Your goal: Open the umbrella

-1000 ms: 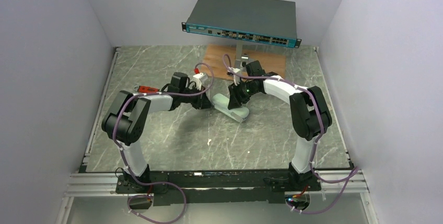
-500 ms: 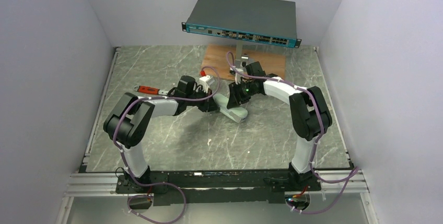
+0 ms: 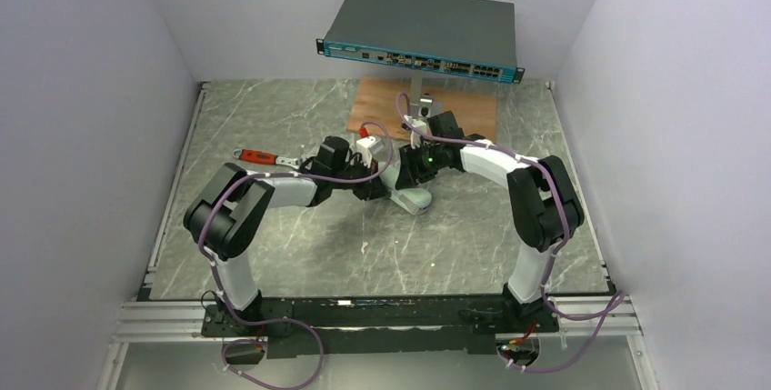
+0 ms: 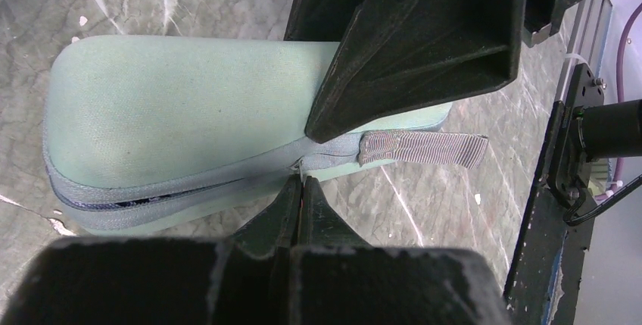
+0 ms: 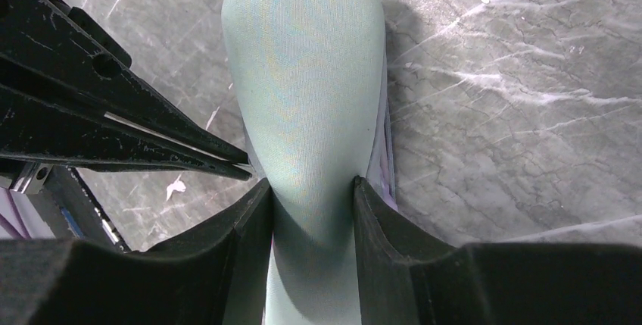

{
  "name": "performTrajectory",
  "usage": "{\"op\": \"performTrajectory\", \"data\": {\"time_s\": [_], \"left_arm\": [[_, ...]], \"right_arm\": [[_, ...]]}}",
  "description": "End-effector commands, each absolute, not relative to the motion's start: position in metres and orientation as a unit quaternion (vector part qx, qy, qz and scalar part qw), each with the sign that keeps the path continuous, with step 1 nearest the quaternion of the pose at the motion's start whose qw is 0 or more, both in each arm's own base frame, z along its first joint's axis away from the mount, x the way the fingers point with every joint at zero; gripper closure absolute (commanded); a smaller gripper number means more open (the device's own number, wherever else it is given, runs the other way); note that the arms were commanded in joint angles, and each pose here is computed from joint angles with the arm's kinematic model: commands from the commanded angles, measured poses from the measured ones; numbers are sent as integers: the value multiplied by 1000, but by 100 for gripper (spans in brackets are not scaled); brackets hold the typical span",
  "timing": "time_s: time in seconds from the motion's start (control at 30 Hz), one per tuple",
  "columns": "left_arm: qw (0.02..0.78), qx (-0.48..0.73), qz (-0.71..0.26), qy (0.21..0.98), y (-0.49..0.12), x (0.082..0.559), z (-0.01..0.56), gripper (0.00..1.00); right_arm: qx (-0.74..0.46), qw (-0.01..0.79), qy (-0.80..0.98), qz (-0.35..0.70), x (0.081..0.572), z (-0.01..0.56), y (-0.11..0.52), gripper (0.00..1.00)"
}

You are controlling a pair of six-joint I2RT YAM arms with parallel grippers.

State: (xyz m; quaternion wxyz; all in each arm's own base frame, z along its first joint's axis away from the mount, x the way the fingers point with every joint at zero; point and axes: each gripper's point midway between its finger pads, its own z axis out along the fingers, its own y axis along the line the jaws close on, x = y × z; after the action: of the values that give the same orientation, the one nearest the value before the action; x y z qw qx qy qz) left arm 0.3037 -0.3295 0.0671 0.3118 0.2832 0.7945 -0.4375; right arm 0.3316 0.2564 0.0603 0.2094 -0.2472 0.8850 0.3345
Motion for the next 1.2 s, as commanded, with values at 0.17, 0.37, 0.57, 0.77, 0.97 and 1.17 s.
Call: {"op": "performTrajectory", "data": {"time_s": [0.17,0.37,0.57,0.77,0.97,1.17], "left_arm": [[302,346,-498,735,-359,259,96,100],[321,313,-482,752,-311,287,120,51],[326,293,-444,781,-246,307,129,4],[363,280,-403,792,-203,313,144,0],[392,336,-368,773,-192,310,155,0],[419,379,-345,749,-188,308,163,4]], "right_arm": [[-238,259,878,323,344,71,269,100],[-298,259,851,346,327,91,273,81],[-380,256,816,352,298,100,285,53],[-437,226,782,383,266,113,296,31],[-480,202,759,389,248,121,297,27],[-458,220,788,347,273,115,282,69]]}}
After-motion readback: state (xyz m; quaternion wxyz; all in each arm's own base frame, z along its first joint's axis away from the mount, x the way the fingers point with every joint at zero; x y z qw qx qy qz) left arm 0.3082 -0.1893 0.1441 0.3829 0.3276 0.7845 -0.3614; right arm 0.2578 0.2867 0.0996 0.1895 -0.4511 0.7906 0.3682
